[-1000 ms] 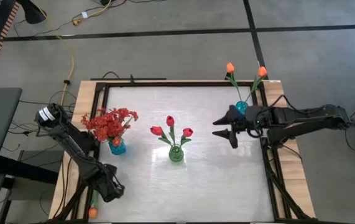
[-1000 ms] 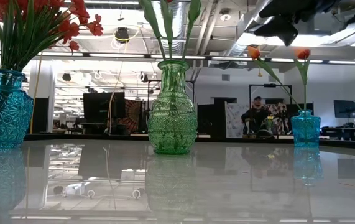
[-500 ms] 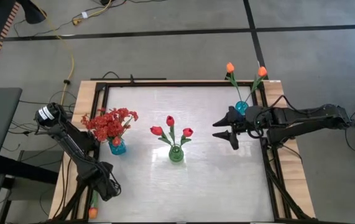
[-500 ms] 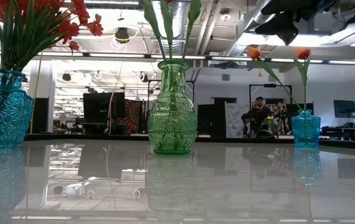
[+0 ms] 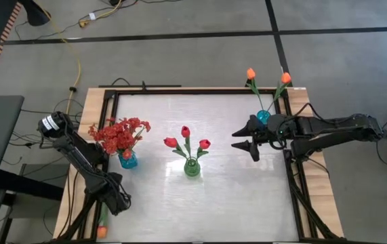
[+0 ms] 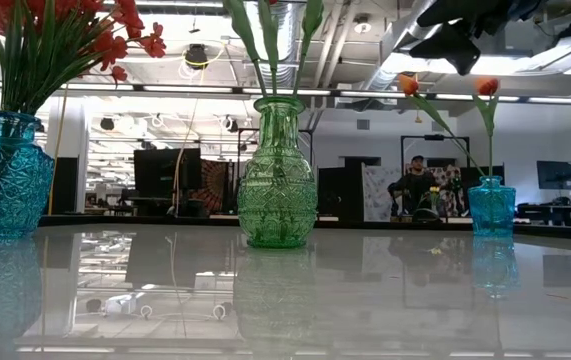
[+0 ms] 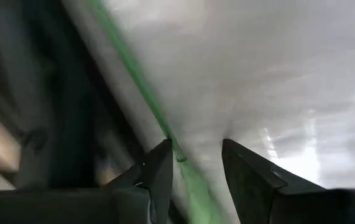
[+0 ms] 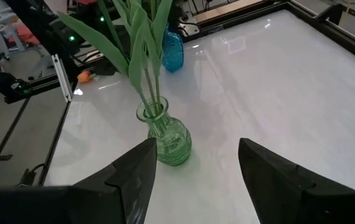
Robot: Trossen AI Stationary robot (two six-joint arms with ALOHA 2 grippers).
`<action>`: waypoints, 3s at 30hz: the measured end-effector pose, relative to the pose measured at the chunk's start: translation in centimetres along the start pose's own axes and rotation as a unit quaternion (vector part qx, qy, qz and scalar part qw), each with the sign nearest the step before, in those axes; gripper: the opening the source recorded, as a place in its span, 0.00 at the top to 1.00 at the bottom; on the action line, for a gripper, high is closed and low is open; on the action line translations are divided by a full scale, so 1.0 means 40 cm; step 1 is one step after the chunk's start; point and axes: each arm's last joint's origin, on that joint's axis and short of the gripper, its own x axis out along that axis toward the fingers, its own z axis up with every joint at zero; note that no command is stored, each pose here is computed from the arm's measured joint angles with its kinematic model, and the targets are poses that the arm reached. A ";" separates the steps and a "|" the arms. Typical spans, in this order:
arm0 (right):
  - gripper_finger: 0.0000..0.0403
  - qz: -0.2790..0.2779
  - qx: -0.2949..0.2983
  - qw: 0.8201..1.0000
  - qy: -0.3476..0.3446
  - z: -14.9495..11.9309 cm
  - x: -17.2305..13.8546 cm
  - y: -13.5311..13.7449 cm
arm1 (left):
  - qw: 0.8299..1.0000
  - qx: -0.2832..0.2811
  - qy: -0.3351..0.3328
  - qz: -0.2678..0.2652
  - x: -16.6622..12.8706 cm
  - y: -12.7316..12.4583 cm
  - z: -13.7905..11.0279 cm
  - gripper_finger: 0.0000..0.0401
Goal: Sort flowers into vase by color
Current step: Put the orange flower into the right blue vase
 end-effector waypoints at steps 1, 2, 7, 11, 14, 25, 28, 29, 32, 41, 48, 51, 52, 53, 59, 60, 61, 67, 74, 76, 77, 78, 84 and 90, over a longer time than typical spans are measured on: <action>0.37 0.000 0.003 1.000 0.000 0.000 0.000 0.000 | 1.000 -0.002 -0.001 -0.010 0.006 -0.001 0.001 0.68; 0.37 0.000 0.005 1.000 0.001 0.000 0.000 0.000 | 1.000 -0.002 -0.002 -0.014 0.009 -0.001 0.002 0.68; 0.37 -0.001 0.013 1.000 0.000 0.000 0.000 -0.001 | 1.000 -0.009 -0.005 -0.016 0.015 0.002 0.007 0.68; 0.37 -0.001 0.013 1.000 0.000 0.000 0.000 -0.001 | 1.000 -0.007 -0.005 -0.021 0.016 0.000 0.006 0.69; 0.37 -0.001 0.013 1.000 -0.001 0.001 0.000 0.000 | 0.999 -0.003 -0.006 -0.032 0.017 -0.003 0.005 0.72; 0.37 -0.007 0.019 1.000 -0.003 0.002 0.000 -0.005 | 0.999 0.030 -0.027 -0.031 -0.008 0.001 0.000 0.86; 0.37 -0.012 0.020 1.000 -0.005 0.003 0.000 -0.009 | 0.998 0.032 -0.027 -0.043 -0.039 0.002 -0.011 0.86; 0.37 -0.013 0.019 1.000 -0.005 0.004 0.000 -0.011 | 0.998 0.033 -0.028 -0.048 -0.046 0.001 -0.013 0.86; 0.37 -0.018 0.021 1.000 -0.007 0.006 0.000 -0.016 | 0.998 0.029 -0.025 -0.052 -0.051 0.000 -0.015 0.84; 0.37 -0.021 0.021 1.000 -0.008 0.007 0.001 -0.019 | 0.997 0.045 -0.016 -0.065 -0.052 -0.006 -0.020 0.72; 0.37 -0.021 0.021 1.000 -0.007 0.006 0.000 -0.019 | 0.997 0.042 -0.021 -0.054 -0.032 0.001 -0.024 0.54; 0.37 -0.021 0.021 1.000 -0.007 0.006 0.001 -0.019 | 0.997 0.035 -0.024 -0.059 -0.023 -0.002 -0.023 0.47; 0.37 -0.021 0.021 1.000 -0.007 0.006 0.000 -0.019 | 0.997 0.035 -0.023 -0.066 -0.019 -0.004 -0.024 0.46; 0.37 -0.021 0.021 1.000 -0.007 0.006 0.000 -0.019 | 0.997 0.037 -0.023 -0.071 -0.016 -0.005 -0.024 0.44; 0.37 -0.020 0.021 1.000 -0.007 0.006 0.000 -0.019 | 0.996 0.026 -0.034 -0.073 0.001 0.002 -0.009 0.43; 0.37 -0.020 0.021 1.000 -0.007 0.006 0.000 -0.019 | 0.996 0.026 -0.033 -0.074 0.003 0.003 -0.007 0.43; 0.37 -0.020 0.021 1.000 -0.007 0.006 0.000 -0.019 | 0.996 0.027 -0.032 -0.074 0.006 0.004 -0.006 0.43; 0.37 -0.018 0.021 1.000 -0.006 0.006 0.001 -0.018 | 0.996 0.033 -0.034 -0.076 0.013 0.006 0.000 0.43; 0.37 -0.018 0.021 1.000 -0.006 0.006 0.001 -0.018 | 0.993 0.057 -0.043 -0.094 0.014 0.001 -0.002 0.44; 0.37 -0.019 0.021 1.000 -0.006 0.006 0.000 -0.019 | 0.993 0.062 -0.043 -0.095 0.014 0.000 -0.002 0.44; 0.37 -0.019 0.021 1.000 -0.006 0.006 0.000 -0.019 | 0.993 0.062 -0.043 -0.095 0.014 -0.001 -0.001 0.44; 0.37 -0.019 0.021 1.000 -0.006 0.006 0.000 -0.019 | 0.992 0.063 -0.042 -0.096 0.014 -0.001 -0.001 0.44; 0.37 -0.022 0.020 1.000 -0.007 0.006 0.000 -0.019 | 0.991 0.080 -0.044 -0.102 0.007 -0.005 -0.007 0.44; 0.37 -0.022 0.015 1.000 -0.007 0.006 0.001 -0.019 | 0.992 0.080 -0.038 -0.094 0.007 -0.004 -0.007 0.44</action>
